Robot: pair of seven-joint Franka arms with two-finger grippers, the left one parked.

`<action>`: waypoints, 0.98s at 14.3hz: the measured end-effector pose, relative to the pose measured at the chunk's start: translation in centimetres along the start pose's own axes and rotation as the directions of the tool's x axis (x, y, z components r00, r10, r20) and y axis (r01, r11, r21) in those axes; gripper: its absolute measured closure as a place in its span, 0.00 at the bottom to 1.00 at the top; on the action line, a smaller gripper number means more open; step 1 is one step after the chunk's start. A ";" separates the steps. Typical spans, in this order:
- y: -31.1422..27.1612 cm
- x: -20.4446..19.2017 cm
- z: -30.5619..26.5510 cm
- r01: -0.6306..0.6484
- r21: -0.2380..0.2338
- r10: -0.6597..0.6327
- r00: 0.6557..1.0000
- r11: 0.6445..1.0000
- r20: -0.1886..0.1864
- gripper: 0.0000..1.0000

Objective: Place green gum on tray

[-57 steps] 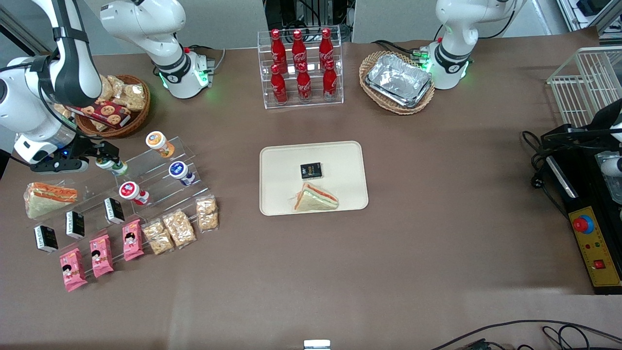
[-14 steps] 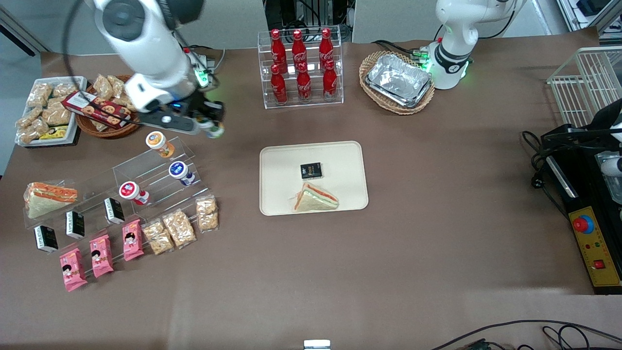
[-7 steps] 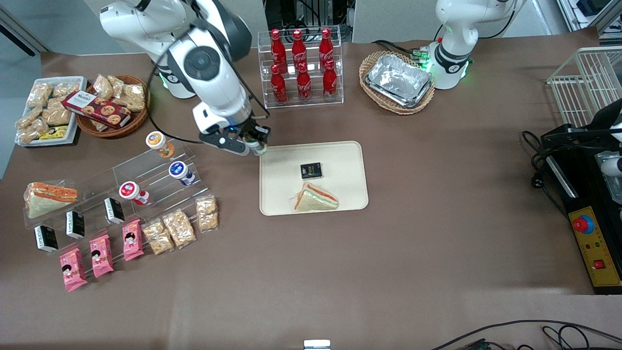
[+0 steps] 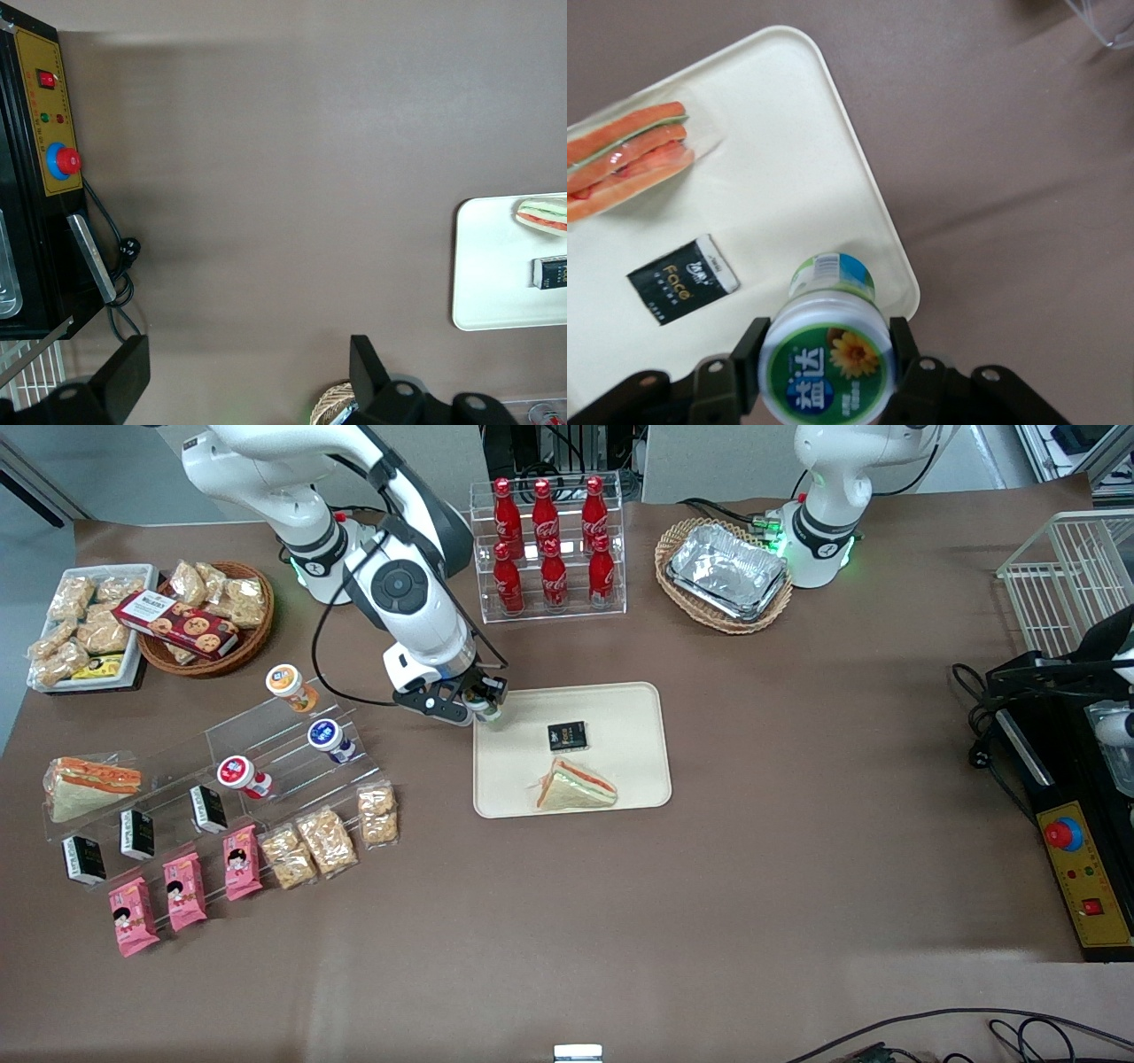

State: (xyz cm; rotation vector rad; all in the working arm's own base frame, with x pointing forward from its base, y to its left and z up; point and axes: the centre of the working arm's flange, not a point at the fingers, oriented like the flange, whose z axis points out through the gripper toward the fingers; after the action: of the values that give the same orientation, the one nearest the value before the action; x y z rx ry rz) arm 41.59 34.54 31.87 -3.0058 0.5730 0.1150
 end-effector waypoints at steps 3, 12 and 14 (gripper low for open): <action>-0.1 0.1 1.7 -0.010 -0.009 0.009 1.000 1.000 -0.028 0.41; -1.2 -1.2 4.7 -0.042 0.000 0.042 0.998 0.999 -0.049 0.41; -1.3 -1.4 5.3 -0.048 0.002 0.048 0.998 0.999 -0.043 0.41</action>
State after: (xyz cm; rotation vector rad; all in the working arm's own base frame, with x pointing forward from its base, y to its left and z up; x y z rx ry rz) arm 40.45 36.76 26.82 -3.0015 0.6493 0.0534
